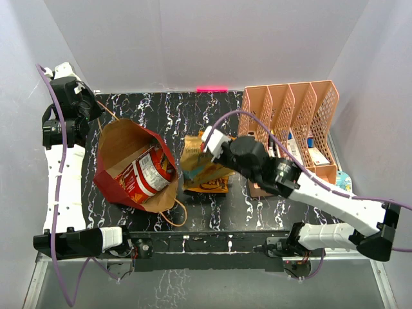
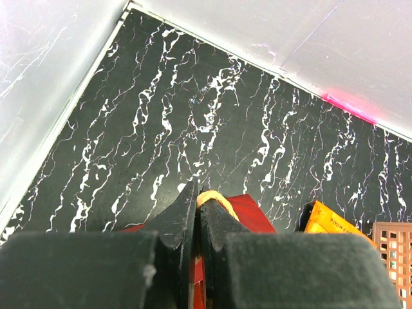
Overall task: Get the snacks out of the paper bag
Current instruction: Place the snack at the center of the board.
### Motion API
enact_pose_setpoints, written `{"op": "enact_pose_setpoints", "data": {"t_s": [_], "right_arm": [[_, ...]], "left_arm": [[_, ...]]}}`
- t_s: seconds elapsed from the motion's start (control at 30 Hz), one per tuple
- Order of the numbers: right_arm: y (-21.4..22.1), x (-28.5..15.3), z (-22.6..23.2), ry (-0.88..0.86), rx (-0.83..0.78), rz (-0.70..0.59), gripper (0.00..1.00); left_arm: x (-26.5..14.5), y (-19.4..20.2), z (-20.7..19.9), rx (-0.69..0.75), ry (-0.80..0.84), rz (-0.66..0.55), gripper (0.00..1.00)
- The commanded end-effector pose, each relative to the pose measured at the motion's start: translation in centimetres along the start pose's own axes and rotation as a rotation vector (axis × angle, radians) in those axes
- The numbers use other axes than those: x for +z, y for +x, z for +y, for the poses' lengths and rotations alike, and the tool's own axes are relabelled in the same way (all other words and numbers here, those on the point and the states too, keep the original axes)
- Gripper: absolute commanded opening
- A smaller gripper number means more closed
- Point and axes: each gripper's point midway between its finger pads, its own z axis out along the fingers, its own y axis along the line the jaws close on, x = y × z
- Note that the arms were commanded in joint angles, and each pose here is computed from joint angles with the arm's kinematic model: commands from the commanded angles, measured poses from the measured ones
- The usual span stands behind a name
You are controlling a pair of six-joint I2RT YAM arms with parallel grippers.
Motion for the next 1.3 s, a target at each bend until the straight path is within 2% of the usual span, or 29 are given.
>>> {"op": "enact_pose_setpoints", "data": {"t_s": [0.0, 0.33, 0.53, 0.63, 0.7, 0.83, 1.0, 1.17, 1.27], "right_arm": [[-1.8, 2.4, -5.8, 0.085, 0.103, -0.142, 0.07], [0.0, 11.2, -15.5, 0.146, 0.034, -0.076, 0.07], [1.0, 13.3, -15.5, 0.111, 0.022, -0.022, 0.07], [2.3, 12.9, -13.2, 0.070, 0.073, -0.007, 0.07], [3.8, 12.6, -10.1, 0.030, 0.112, 0.016, 0.07], [7.9, 11.9, -0.1, -0.104, 0.156, 0.055, 0.07], [13.1, 10.3, 9.0, -0.241, 0.292, 0.147, 0.07], [14.6, 9.9, 11.1, -0.282, 0.326, 0.159, 0.09], [14.0, 9.9, 10.5, -0.277, 0.315, 0.178, 0.23]], "left_arm": [[-1.0, -2.2, -0.5, -0.008, 0.019, -0.071, 0.00], [-1.1, -2.6, -0.7, -0.008, 0.026, -0.075, 0.00], [-1.2, -2.7, -0.7, -0.009, 0.026, -0.077, 0.00], [-1.2, -2.7, -0.7, -0.009, 0.030, -0.077, 0.00], [-1.1, -2.5, -0.8, -0.010, 0.035, -0.072, 0.00], [-0.9, -2.3, -1.0, -0.010, 0.042, -0.066, 0.00], [-1.0, -2.2, -1.0, -0.005, 0.040, -0.067, 0.00], [-1.0, -2.3, -1.2, -0.007, 0.044, -0.065, 0.00], [-1.2, -2.5, -1.1, -0.007, 0.041, -0.071, 0.00]]}}
